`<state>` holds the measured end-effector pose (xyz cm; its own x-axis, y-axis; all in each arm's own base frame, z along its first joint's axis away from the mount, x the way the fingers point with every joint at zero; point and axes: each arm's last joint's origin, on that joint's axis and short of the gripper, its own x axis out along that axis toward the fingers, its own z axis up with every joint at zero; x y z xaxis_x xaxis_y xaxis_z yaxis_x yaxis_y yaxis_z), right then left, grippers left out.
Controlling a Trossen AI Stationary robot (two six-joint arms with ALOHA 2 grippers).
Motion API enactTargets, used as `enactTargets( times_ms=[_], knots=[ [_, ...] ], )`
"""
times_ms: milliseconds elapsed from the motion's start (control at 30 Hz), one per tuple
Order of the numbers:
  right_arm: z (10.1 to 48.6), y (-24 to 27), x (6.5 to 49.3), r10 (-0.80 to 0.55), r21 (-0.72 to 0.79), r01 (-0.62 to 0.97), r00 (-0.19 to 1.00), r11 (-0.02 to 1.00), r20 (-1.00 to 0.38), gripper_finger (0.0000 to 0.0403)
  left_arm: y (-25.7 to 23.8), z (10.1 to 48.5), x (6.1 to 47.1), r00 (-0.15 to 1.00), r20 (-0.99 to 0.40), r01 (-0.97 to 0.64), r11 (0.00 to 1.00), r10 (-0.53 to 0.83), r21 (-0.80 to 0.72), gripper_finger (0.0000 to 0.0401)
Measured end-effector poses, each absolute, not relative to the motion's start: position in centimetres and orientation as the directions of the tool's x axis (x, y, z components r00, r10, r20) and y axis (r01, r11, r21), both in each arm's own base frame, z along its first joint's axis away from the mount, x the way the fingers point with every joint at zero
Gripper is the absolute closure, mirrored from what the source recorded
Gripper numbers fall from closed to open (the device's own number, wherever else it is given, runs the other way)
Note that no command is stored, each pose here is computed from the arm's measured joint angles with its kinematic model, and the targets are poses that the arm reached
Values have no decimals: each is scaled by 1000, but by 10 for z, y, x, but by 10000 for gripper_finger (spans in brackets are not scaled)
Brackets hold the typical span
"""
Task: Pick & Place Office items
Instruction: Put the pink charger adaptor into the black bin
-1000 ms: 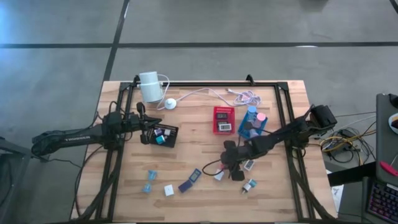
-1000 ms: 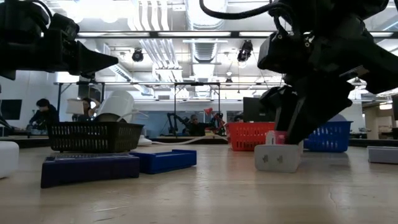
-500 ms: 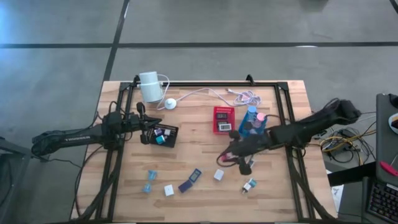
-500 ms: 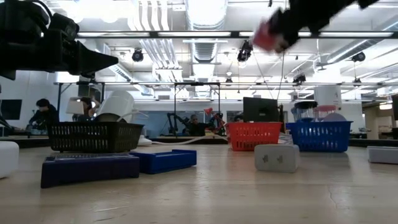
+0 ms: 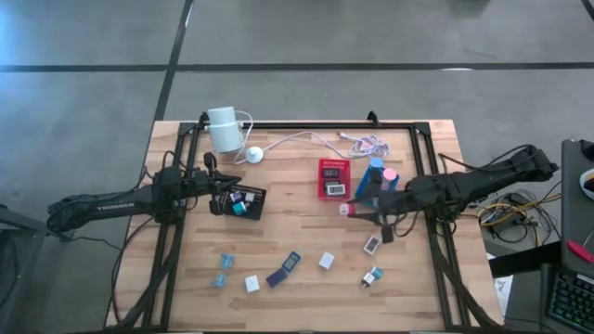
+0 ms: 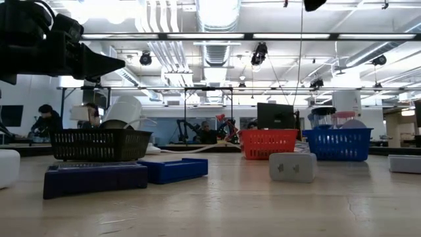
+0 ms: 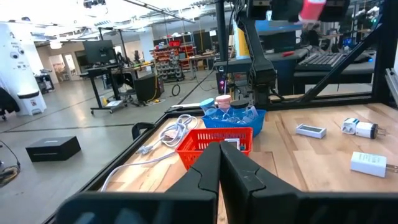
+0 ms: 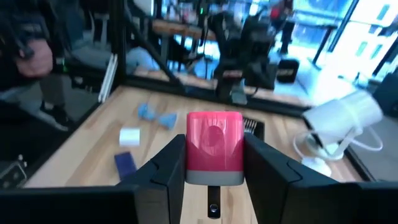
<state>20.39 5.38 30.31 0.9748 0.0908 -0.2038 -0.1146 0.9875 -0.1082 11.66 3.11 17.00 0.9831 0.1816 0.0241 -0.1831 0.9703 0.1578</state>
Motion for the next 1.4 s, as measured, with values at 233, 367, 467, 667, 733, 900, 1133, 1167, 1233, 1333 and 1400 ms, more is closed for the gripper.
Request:
enactTargets(
  times_ms=[233, 367, 467, 667, 733, 900, 1133, 1167, 1233, 1333, 1400],
  knots=[
    [297, 42, 175, 40, -50, -43, 998, 998, -54, 282, 31, 170, 117, 983, 24, -183, 975, 182, 125, 387],
    [288, 33, 158, 5, -34, -6, 1000, 999, -24, 282, 31, 170, 117, 983, 25, -184, 975, 182, 125, 389],
    [281, 27, 145, -10, -12, 11, 1000, 1000, 6, 282, 31, 170, 117, 983, 25, -183, 975, 182, 123, 389],
    [263, 18, 122, -38, 5, 37, 997, 999, 65, 282, 31, 170, 117, 983, 25, -183, 976, 182, 121, 388],
    [256, 16, 116, -44, 16, 43, 995, 999, 86, 282, 31, 170, 117, 983, 25, -184, 975, 182, 121, 389],
    [240, 13, 105, -53, 34, 50, 991, 998, 122, 282, 31, 170, 117, 983, 25, -184, 975, 182, 121, 387],
    [223, 11, 97, -80, 43, 74, 984, 996, 160, 280, 31, 170, 117, 983, 25, -184, 975, 182, 121, 389],
    [220, 11, 97, -93, 43, 87, 981, 995, 170, 279, 31, 170, 117, 983, 26, -183, 975, 182, 122, 388],
    [217, 10, 96, -125, 35, 121, 969, 992, 214, 279, 31, 171, 117, 983, 32, -184, 975, 182, 122, 387],
    [212, 9, 97, -140, -2, 146, 953, 989, 270, 282, 31, 171, 117, 983, 32, -184, 975, 182, 122, 388],
    [208, 10, 97, -136, -8, 144, 951, 990, 277, 282, 31, 171, 117, 983, 32, -185, 975, 182, 122, 389]
  ],
)
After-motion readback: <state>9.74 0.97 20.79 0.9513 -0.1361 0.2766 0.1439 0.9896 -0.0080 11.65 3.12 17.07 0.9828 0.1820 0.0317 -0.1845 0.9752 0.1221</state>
